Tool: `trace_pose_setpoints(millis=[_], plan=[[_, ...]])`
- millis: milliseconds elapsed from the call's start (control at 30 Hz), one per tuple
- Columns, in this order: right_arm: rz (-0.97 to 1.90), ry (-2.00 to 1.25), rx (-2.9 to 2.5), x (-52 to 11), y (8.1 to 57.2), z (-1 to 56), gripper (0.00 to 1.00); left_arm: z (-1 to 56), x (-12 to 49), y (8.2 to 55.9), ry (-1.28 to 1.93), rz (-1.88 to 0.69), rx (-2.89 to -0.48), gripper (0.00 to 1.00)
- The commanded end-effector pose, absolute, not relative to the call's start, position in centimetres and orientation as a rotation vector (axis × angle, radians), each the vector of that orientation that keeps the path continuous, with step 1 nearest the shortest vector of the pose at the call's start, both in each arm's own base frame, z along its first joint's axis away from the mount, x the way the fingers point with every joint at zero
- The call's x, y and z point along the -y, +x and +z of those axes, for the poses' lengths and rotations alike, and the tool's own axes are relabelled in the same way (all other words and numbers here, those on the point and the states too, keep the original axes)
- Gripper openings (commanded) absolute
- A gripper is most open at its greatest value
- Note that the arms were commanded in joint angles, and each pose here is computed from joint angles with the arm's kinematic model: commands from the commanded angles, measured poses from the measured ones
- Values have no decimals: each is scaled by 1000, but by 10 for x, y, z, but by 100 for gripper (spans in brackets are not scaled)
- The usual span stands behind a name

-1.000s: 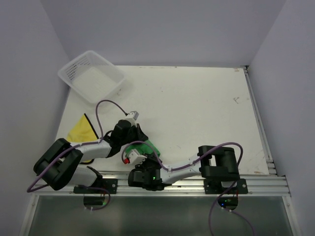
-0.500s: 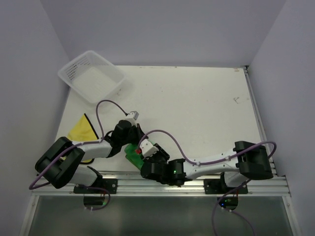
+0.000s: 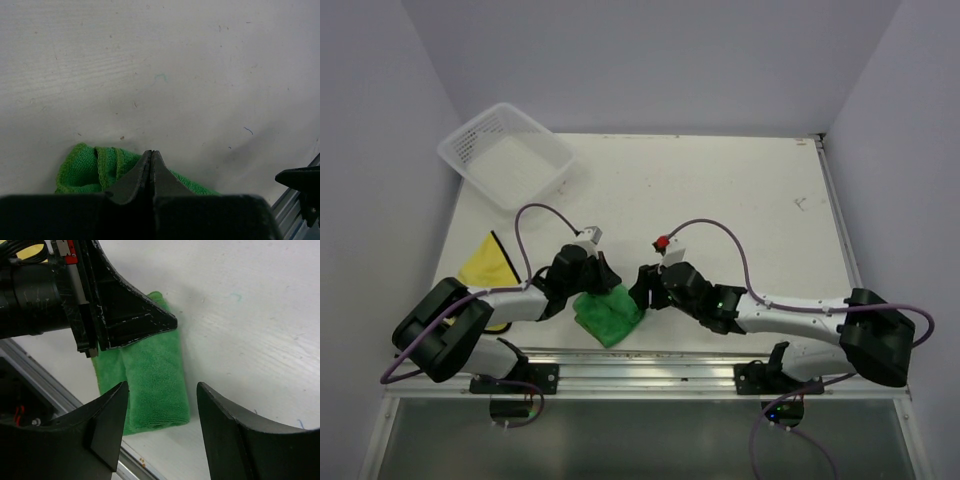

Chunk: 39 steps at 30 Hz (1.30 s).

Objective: Roll the towels
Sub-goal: Roll the towel

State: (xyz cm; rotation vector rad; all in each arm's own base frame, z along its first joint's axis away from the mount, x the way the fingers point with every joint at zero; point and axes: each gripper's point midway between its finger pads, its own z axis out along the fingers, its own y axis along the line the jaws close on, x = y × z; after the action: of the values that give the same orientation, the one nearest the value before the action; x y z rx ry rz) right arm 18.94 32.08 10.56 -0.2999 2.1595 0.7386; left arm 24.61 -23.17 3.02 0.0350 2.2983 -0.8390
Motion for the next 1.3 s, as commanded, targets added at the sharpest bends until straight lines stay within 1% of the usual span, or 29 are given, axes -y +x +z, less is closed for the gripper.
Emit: trace_pose_setpoints(millis=[0,200,367,433,500,600,633,767,800,867,1000,1033,1100,1267], plan=[[976,-269,-2212,-346,175,109,61,-3,212,226,34,-735,-2419,3],[933,-318,-2361,-350,163,61,63,-4,211,225,28,-736,-2420,3],[880,-297,-2430,-344,160,39,63,-6,209,222,22,-736,-2424,3],[869,-301,-2438,-342,160,35,61,-6,209,222,20,-737,-2424,3],[868,-320,-2436,-341,159,35,58,-5,209,223,16,-733,-2419,3],[851,-368,-2425,-340,158,36,46,-4,209,224,16,-730,-2415,3],[832,-370,-2417,-338,160,35,38,-4,209,224,16,-729,-2418,3],[736,-429,-2360,-326,165,38,26,0,212,234,45,-691,-2429,3],[713,-438,-2345,-324,167,39,25,8,216,244,51,-685,-2405,4],[631,-457,-2300,-317,169,42,25,17,219,252,55,-685,-2387,11],[464,-455,-2252,-303,180,42,25,54,234,283,70,-697,-2303,15],[441,-450,-2238,-302,182,43,25,58,235,286,71,-692,-2305,19],[352,-451,-2197,-298,186,46,26,73,241,297,83,-697,-2273,20],[167,-467,-2108,-295,189,53,28,88,246,305,93,-705,-2257,27]])
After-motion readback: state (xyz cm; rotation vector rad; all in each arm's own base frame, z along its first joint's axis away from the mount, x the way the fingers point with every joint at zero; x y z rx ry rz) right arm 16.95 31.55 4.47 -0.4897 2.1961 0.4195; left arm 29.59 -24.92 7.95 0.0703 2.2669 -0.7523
